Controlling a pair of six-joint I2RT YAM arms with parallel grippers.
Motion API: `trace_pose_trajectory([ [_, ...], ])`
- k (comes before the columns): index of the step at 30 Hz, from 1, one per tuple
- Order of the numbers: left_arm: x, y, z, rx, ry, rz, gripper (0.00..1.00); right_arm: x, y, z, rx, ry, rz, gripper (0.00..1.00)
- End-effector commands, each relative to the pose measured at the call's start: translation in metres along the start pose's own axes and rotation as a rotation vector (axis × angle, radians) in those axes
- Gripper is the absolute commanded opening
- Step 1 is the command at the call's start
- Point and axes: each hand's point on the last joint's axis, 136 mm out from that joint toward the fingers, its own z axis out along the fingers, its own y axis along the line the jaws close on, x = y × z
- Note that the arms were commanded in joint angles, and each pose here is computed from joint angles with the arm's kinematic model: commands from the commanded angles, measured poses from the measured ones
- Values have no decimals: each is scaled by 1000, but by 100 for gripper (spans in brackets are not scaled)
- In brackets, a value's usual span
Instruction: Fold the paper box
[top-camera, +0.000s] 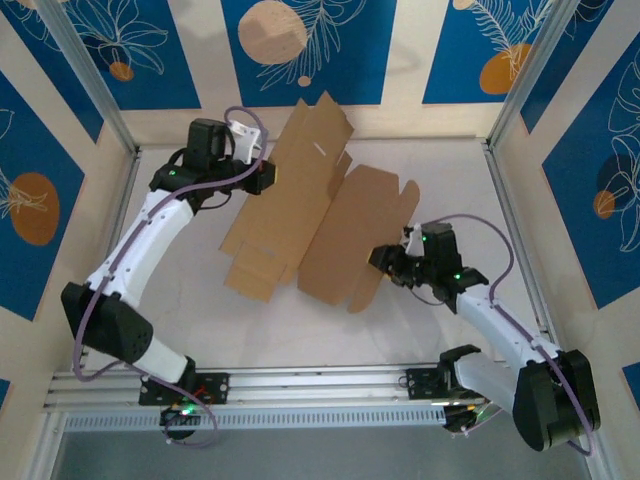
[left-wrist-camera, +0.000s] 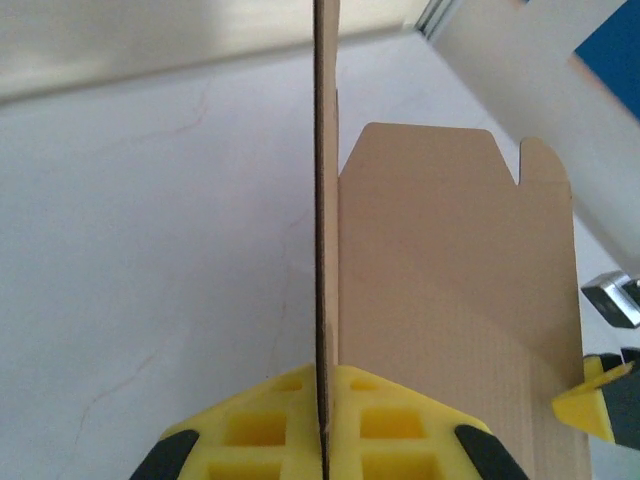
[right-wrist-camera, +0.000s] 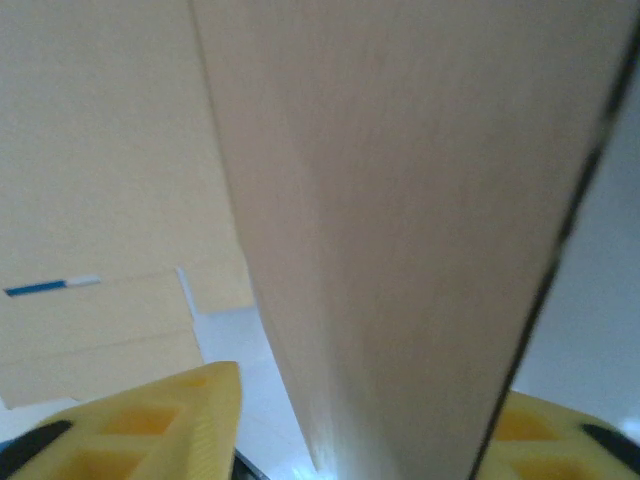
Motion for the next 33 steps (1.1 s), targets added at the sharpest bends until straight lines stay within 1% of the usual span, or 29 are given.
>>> trace_pose_trajectory([
  [1,6,-5,14,-2,42,98,0,6,-15,4,88,6,41,59],
  [3,16,-3,26,-28,108,149,0,5,-32,-5,205,-16,50,68],
  [5,27,-1,37,-61,174,212,0,-2,-53,-22,352,-79,50,75],
  [7,32,1,45,-79,211,244,0,-11,-64,-43,464,-157,38,77],
  [10,36,2,52,-92,239,278,0,-23,-58,-63,520,-237,-31,76],
  [11,35,3,53,-101,242,288,0,-26,-45,-61,485,-243,-93,73],
  [12,35,3,54,-105,246,294,0,-25,-27,-52,404,-217,-164,69],
  [14,35,5,56,-112,254,302,0,-20,7,-31,222,-131,-225,64],
  [15,34,7,58,-119,256,304,0,-18,21,-21,162,-80,-229,59],
  [18,38,11,63,-127,269,296,0,-18,44,16,60,62,-158,44],
  [19,39,11,65,-127,271,292,0,-20,49,27,22,89,-128,39],
  [20,40,12,66,-125,273,287,0,-22,55,38,-25,98,-100,34],
  [21,41,12,67,-124,273,282,0,-25,62,48,-74,99,-65,30],
  [23,40,12,68,-123,267,267,0,-33,66,62,-104,93,-9,23],
  [25,39,12,68,-119,257,256,0,-40,62,76,-94,94,39,18],
  [28,39,11,69,-109,254,246,0,-44,59,99,-112,123,106,10],
  [33,41,14,71,-107,251,226,0,-46,67,125,-126,141,125,3],
])
